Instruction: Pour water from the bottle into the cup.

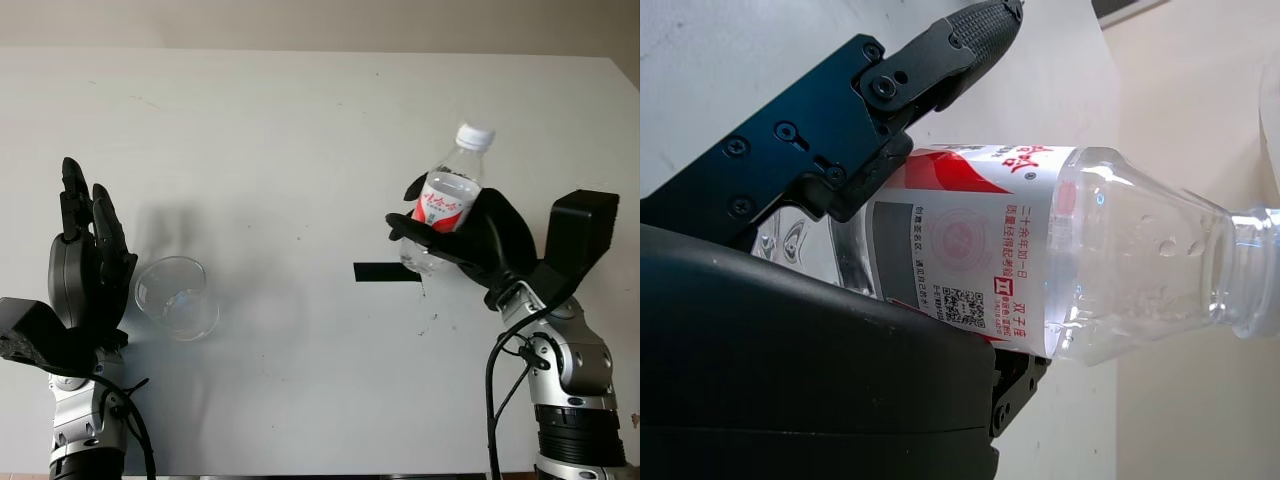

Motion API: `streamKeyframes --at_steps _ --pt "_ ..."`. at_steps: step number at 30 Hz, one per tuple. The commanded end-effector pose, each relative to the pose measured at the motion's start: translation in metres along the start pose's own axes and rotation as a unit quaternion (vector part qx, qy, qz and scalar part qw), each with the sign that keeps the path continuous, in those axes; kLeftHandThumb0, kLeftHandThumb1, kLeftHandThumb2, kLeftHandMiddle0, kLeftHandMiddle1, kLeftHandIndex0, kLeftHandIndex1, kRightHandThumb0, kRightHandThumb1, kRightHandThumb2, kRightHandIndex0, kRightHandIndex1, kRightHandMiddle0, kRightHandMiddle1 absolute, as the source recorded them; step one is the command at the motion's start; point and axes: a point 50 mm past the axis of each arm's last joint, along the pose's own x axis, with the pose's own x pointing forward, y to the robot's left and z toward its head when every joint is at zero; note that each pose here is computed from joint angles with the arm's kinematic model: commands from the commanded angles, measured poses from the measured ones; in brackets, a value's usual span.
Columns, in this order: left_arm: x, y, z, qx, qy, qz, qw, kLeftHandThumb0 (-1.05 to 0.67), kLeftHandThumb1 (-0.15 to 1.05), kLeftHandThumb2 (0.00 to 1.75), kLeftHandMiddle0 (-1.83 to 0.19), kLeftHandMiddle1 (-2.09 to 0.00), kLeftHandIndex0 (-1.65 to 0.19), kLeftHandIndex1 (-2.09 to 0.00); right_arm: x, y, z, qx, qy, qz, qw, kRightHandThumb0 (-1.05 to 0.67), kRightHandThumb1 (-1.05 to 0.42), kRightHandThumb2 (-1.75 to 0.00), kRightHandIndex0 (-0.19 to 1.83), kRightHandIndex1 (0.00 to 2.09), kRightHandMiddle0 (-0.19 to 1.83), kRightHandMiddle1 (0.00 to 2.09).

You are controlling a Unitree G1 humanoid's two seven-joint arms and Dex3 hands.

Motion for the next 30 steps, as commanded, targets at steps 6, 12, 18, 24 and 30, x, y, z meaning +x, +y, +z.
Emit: streamKeyframes --at_steps 6,12,18,24,30 --pt "-0.007 0.004 -0.002 0.001 0.009 0.009 1.0 -0.69 1.05 0.66 0.19 -0.03 0.19 0.0 0.003 0.01 -0.004 -0.008 -0.018 0.015 1.0 -0.25 -1.05 -0.21 0.69 2.09 0.16 2.09" --pt "-0.009 0.005 -0.003 0.004 0.009 0.008 1.0 -0.68 1.05 0.67 0.19 -0.02 0.19 0.0 0.006 0.012 -0.011 -0.012 -0.02 0.017 1.0 -0.25 -1.05 -0.23 0.61 2.09 0.12 2.09" --pt "-0.009 0.005 -0.002 0.005 0.011 0.007 1.0 -0.68 1.05 0.68 0.19 -0.03 0.19 0.0 0.008 0.012 -0.017 -0.02 -0.025 0.018 0.999 -0.25 -1.05 -0.24 0.5 2.09 0.05 2.09" --pt "-0.006 0.006 -0.002 0.005 0.007 0.005 1.0 -0.69 1.05 0.67 0.19 -0.02 0.19 0.0 0.008 0.014 -0.021 -0.041 -0.023 0.013 0.999 -0.26 -1.05 -0.23 0.42 2.09 -0.04 2.09" --pt "-0.005 0.008 -0.001 0.007 0.01 0.006 1.0 -0.69 1.05 0.68 0.19 -0.01 0.19 0.0 0.007 0.013 -0.026 -0.065 -0.02 0.006 0.998 -0.26 -1.05 -0.24 0.36 2.09 -0.08 2.09"
